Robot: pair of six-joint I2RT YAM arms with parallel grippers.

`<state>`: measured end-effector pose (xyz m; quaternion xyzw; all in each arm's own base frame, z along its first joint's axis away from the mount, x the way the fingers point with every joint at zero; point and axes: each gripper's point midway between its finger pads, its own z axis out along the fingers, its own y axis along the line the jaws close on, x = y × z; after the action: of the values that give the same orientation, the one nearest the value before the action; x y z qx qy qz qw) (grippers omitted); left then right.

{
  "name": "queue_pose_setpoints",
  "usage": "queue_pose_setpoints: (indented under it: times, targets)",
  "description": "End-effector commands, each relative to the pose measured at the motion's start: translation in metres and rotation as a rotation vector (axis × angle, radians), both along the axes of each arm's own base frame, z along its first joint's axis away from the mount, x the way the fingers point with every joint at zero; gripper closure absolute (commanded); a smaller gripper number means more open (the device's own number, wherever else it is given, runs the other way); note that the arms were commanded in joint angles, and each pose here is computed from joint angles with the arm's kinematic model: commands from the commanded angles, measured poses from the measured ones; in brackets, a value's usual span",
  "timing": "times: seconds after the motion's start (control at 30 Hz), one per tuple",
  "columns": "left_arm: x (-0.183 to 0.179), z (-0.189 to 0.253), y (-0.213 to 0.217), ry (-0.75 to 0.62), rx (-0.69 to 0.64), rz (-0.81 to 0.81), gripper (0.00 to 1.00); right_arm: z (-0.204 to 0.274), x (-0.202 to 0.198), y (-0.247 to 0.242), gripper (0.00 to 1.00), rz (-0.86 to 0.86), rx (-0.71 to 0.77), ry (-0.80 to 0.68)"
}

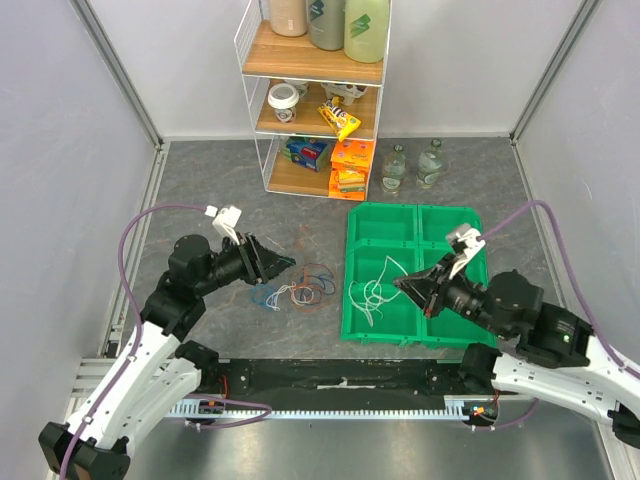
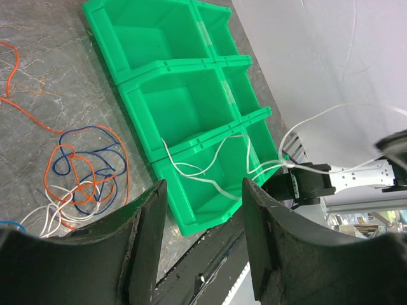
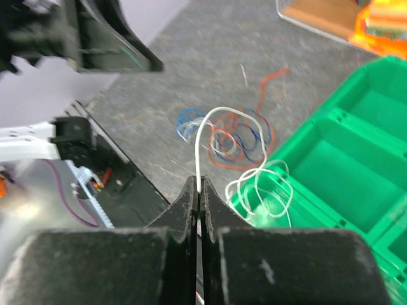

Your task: Untangle the cables

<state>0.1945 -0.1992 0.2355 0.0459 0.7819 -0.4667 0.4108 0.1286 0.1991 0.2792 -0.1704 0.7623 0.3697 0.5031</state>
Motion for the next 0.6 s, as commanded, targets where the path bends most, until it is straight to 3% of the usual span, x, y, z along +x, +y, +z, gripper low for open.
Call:
queue_pose_setpoints:
  times: [0.0, 0.17, 0.43, 0.57]
  targets:
    - [0.005, 0.007, -0.001, -0.036, -0.016, 0.001, 0.44, 0.056, -0.012, 0.001, 1.0, 0.091, 0.092, -0.115]
    - [0.004, 0.007, 0.0, -0.043, -0.012, 0.009, 0.44, 0.04, -0.009, -0.01, 1.0, 0.046, 0.012, -0.075]
    - [0.006, 0.005, 0.0, -0.035, -0.007, 0.012, 0.44, 0.073, -0.036, -0.019, 1.0, 0.161, 0.146, -0.161]
    - [0.005, 0.006, -0.001, -0.036, -0.01, 0.004, 0.43, 0.077, -0.043, -0.02, 1.0, 0.2, 0.145, -0.178]
